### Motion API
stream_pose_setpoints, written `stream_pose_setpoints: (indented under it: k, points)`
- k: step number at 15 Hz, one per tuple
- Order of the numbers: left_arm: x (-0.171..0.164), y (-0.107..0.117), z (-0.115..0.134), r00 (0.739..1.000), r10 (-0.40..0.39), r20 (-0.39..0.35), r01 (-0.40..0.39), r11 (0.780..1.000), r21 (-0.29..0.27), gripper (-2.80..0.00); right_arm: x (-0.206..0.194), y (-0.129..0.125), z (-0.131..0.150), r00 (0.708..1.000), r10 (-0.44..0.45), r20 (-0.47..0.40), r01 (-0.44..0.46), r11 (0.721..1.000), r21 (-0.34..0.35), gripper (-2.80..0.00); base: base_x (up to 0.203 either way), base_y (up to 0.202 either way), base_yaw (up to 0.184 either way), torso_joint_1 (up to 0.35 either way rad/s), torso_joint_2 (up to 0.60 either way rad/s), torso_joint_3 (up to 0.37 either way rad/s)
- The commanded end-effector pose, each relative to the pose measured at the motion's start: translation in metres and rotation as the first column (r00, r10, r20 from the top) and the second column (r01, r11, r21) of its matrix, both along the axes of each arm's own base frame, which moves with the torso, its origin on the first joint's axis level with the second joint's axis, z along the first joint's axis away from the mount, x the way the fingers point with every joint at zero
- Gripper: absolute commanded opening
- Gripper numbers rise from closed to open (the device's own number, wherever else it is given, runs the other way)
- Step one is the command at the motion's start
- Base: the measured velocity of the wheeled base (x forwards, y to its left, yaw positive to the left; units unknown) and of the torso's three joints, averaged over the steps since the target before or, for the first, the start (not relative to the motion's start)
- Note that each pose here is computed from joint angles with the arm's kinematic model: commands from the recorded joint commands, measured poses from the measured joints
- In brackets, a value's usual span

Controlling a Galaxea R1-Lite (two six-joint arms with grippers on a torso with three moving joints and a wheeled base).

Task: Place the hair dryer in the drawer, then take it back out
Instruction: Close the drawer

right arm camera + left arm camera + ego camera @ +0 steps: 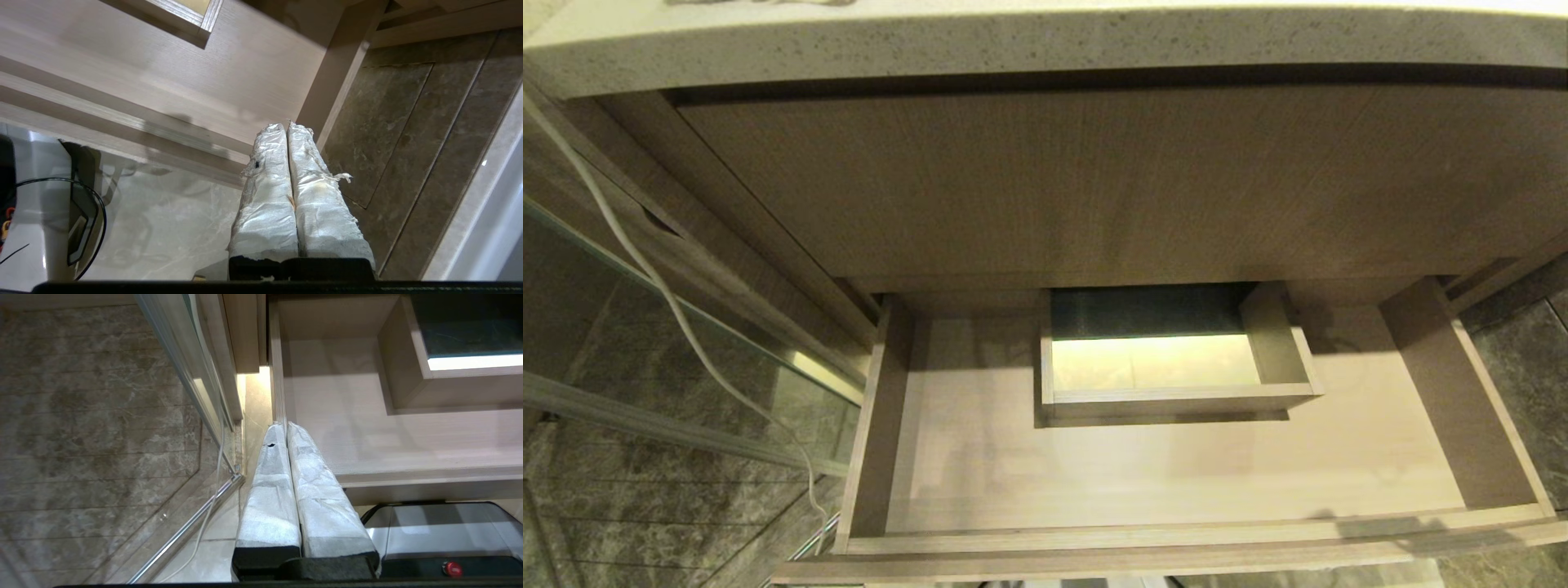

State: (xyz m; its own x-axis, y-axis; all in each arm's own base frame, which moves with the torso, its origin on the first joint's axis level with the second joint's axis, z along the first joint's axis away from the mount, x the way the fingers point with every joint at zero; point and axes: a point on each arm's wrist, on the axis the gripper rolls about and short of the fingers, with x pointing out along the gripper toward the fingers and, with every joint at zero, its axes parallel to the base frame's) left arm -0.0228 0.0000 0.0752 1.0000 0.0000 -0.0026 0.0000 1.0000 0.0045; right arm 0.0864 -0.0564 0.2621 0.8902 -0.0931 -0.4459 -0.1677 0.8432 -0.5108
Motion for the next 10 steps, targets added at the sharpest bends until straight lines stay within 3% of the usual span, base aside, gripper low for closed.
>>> stream_pose_setpoints:
  k: [1,5,7,10]
  points:
    - [0.0,0.0,0.0,1.0,0.0,0.0,0.0,1.0,0.0,-2.8,0.0,0.0,0.0,1.0,0.005,-0.002,-0.005,1.0,-0.001,-2.8,0.0,0.0,0.0,-0.282,0.43,0.116]
    - [0.0,0.0,0.0,1.0,0.0,0.001,0.0,1.0,0.0,-2.8,-0.001,0.001,-0.003,1.0,0.009,-0.009,-0.009,1.0,-0.004,-2.8,0.0,0.0,0.0,-0.236,0.33,0.125]
    - [0.0,0.0,0.0,1.0,0.0,0.001,0.0,1.0,0.0,-2.8,-0.002,0.001,-0.01,1.0,0.009,-0.026,-0.009,1.0,0.01,-2.8,0.0,0.0,0.0,0.005,0.16,0.161]
    - [0.0,0.0,0.0,1.0,0.0,0.001,0.0,1.0,0.0,-2.8,-0.003,0.001,-0.033,0.992,-0.005,-0.127,0.016,0.996,0.089,-2.8,0.0,0.0,0.0,0.035,0.06,0.082]
